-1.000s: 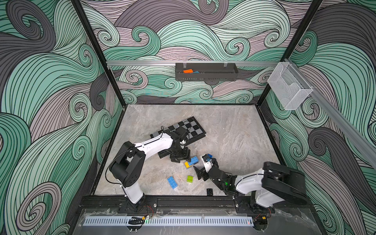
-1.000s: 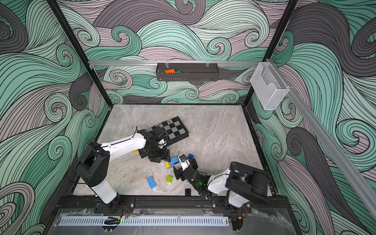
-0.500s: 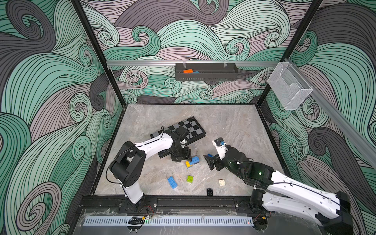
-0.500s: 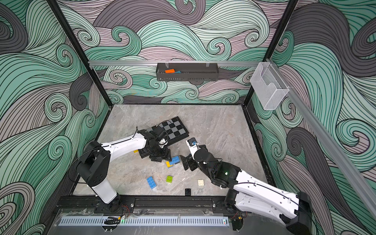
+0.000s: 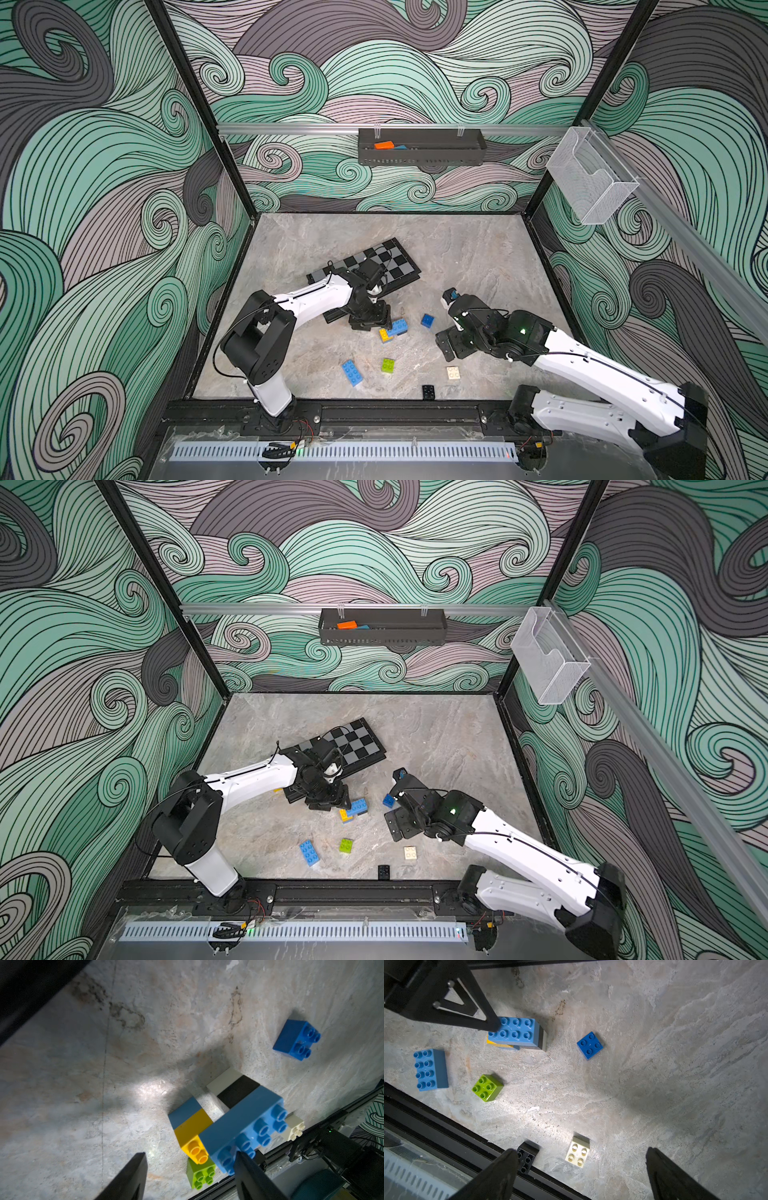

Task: Assemble a giraffe with lego
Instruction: Pick up the lego brick from the center of the board.

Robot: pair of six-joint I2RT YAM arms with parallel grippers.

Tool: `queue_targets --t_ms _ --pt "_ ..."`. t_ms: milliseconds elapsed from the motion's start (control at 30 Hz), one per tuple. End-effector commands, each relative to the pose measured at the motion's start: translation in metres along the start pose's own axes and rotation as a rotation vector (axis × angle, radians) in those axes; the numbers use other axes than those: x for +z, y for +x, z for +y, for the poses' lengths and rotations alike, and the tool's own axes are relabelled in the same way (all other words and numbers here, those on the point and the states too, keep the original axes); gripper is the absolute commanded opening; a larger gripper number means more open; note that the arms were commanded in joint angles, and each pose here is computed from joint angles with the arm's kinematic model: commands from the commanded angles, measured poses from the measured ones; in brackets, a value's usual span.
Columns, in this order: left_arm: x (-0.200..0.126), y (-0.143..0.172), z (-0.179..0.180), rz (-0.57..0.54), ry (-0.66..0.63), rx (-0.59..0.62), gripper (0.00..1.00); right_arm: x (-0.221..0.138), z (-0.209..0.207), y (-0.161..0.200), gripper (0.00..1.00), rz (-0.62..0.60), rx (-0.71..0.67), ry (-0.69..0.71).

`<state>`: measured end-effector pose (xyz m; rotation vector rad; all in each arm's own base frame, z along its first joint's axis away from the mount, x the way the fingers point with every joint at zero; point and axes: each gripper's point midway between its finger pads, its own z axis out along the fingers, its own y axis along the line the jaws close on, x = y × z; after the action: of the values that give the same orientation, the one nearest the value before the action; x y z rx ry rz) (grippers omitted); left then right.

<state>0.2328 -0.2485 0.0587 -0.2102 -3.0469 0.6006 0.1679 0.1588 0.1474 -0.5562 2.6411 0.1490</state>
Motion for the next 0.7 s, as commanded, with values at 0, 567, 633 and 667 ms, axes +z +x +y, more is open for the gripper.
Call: queue_targets --t_ms 0,567,633,667 --pt "0.010 0.016 0.039 0.026 -0.178 -0.029 0.70 0.004 -0.004 0.017 0.99 0.083 0.044 -0.005" --pt "-0.032 0.002 0.014 -0.103 -0.131 0.002 0.71 0.056 -0.020 -0.014 0.99 0.149 -0.060 0.062" --pt "-0.039 0.002 0.011 -0.121 -0.118 -0.001 0.71 0.069 -0.017 -0.016 0.99 0.159 -0.097 0.050" --pt "-0.043 0.003 0.010 -0.129 -0.112 -0.003 0.71 0.076 -0.016 -0.018 0.99 0.163 -0.109 0.045"
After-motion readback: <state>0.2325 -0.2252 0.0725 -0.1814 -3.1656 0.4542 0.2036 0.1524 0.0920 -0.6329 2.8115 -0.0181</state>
